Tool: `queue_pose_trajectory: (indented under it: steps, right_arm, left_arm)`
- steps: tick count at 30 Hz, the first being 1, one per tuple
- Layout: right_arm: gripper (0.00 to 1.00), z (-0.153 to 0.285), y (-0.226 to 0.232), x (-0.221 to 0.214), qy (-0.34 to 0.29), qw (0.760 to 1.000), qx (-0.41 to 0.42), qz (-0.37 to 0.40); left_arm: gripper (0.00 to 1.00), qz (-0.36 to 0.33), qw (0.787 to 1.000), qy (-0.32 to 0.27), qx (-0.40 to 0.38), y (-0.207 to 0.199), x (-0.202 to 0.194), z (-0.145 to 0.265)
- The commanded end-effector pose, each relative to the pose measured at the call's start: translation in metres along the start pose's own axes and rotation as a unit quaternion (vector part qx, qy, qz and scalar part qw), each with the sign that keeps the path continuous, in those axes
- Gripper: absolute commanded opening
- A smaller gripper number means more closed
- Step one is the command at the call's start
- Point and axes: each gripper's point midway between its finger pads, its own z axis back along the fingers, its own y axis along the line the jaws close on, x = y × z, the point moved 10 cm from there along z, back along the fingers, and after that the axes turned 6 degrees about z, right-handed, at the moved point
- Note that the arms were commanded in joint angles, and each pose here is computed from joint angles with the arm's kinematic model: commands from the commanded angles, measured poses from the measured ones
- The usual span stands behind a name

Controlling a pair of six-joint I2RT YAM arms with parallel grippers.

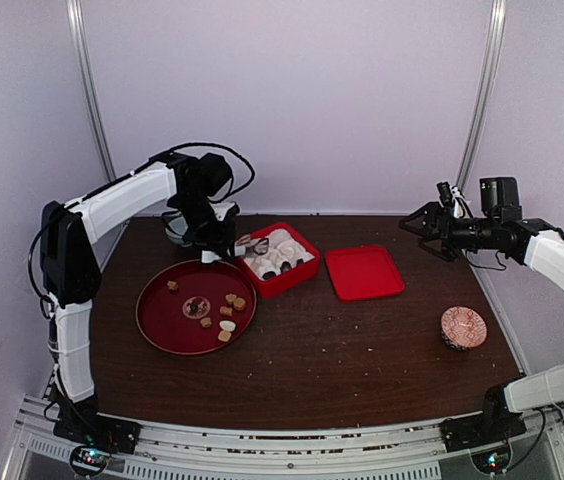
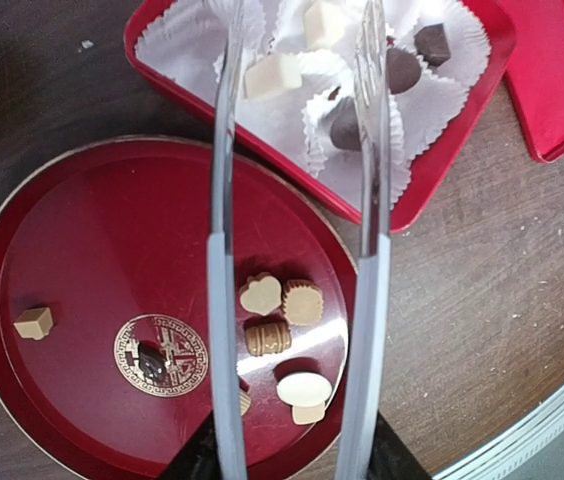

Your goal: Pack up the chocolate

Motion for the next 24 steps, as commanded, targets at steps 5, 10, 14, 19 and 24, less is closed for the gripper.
queue_pose_trajectory:
  steps: [5,10,14,19,24]
  right_arm:
    - [1.00,-0.001,0.007,0.008,-0.009,1.000,0.010,0.022]
    - [1.00,0.000,0.007,0.007,-0.002,1.000,0.010,0.026]
    - [1.00,-0.002,0.005,0.004,0.003,1.000,0.012,0.024]
    - [1.00,-0.002,0.004,0.002,0.007,1.000,0.013,0.023]
    - [1.00,-0.002,0.004,0.001,0.008,1.000,0.013,0.022]
  left_arm:
    - [0.42,-0.028,0.996,-0.085,-0.021,0.001,-0.028,0.062]
    - [0.41,-0.025,0.996,-0.088,-0.019,0.013,-0.067,0.073]
    - [0.41,-0.017,0.997,-0.071,-0.015,0.025,-0.097,0.066]
    - [0.39,-0.001,0.999,-0.049,0.002,0.038,-0.123,0.051]
    - [0.38,-0.002,1.000,-0.028,0.010,0.043,-0.129,0.033]
